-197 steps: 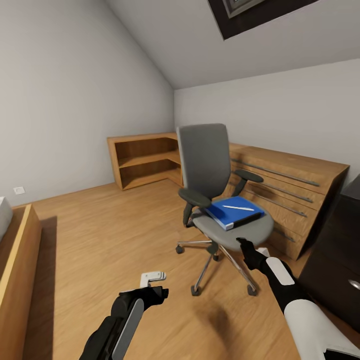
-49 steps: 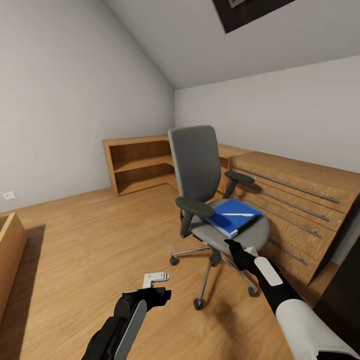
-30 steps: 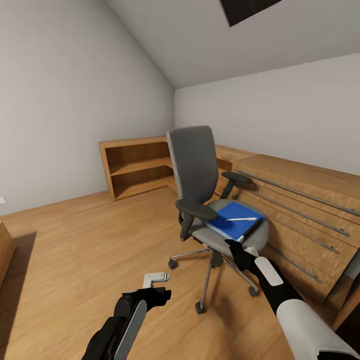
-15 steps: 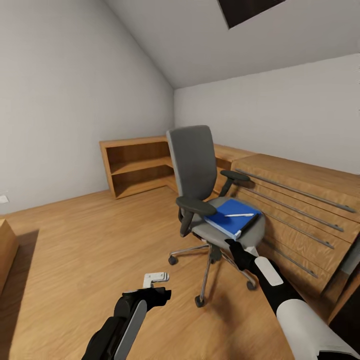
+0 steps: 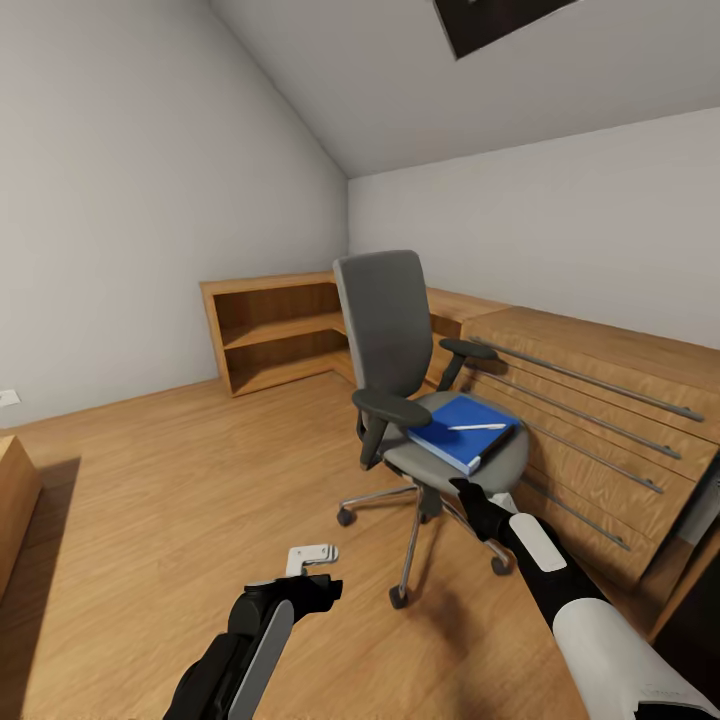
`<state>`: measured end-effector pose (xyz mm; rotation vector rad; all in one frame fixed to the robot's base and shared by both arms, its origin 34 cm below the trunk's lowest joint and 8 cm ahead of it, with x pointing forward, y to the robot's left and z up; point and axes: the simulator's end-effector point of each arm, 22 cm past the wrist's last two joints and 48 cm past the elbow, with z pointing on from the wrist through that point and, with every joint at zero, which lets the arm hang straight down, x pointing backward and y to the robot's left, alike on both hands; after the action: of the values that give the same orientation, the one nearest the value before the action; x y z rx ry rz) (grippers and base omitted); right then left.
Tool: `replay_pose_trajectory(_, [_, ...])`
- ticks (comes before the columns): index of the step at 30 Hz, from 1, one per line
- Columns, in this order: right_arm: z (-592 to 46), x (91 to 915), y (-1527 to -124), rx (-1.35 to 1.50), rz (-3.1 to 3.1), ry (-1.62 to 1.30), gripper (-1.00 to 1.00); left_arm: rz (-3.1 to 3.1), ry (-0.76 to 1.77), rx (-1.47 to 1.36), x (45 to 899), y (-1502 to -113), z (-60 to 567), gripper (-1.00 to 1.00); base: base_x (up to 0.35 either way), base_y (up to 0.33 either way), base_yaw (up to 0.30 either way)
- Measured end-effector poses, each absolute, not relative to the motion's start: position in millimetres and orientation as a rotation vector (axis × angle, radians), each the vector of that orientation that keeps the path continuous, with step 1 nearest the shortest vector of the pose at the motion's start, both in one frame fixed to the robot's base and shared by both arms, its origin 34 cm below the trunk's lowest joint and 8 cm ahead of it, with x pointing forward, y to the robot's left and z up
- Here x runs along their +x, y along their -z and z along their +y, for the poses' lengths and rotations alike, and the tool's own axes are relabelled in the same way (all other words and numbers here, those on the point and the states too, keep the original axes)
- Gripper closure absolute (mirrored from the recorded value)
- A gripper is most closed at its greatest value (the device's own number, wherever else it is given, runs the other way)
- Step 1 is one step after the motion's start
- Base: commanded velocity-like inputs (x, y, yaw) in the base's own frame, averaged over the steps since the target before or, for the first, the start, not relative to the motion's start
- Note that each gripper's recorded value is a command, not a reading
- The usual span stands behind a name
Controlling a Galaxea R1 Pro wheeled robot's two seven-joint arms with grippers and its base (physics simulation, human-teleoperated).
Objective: In the bedroom, organize the workspace by keeping the computer under the desk, ensuring the monitor is on the desk, placing the keyboard on the desk next to the monitor, placing the mouse on the desk next to the keyboard, moving the folder from the swivel chair onto the desk next to the mouse, stacking the notebook on top of the folder with the pen on top of the notebook, and positioning the swivel chair next to the desk.
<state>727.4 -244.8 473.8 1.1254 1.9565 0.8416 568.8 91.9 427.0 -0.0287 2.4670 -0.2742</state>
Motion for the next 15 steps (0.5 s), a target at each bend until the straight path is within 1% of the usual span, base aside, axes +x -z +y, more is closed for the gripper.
replay_pose_trajectory(5, [-244.8,727.5,-473.7,1.125,1.957,-0.841,-1.00,2.467,0.274,-0.029,568.8,-426.8,91.9,-1.00,-0.223,0.000,0.000])
replay_pose_trajectory(15, [-244.8,727.5,-473.5,1.125,1.957,-0.841,-1.00,2.468,0.269,-0.029,568.9,-426.6,93.0,-1.00,-0.284,0.000,0.000])
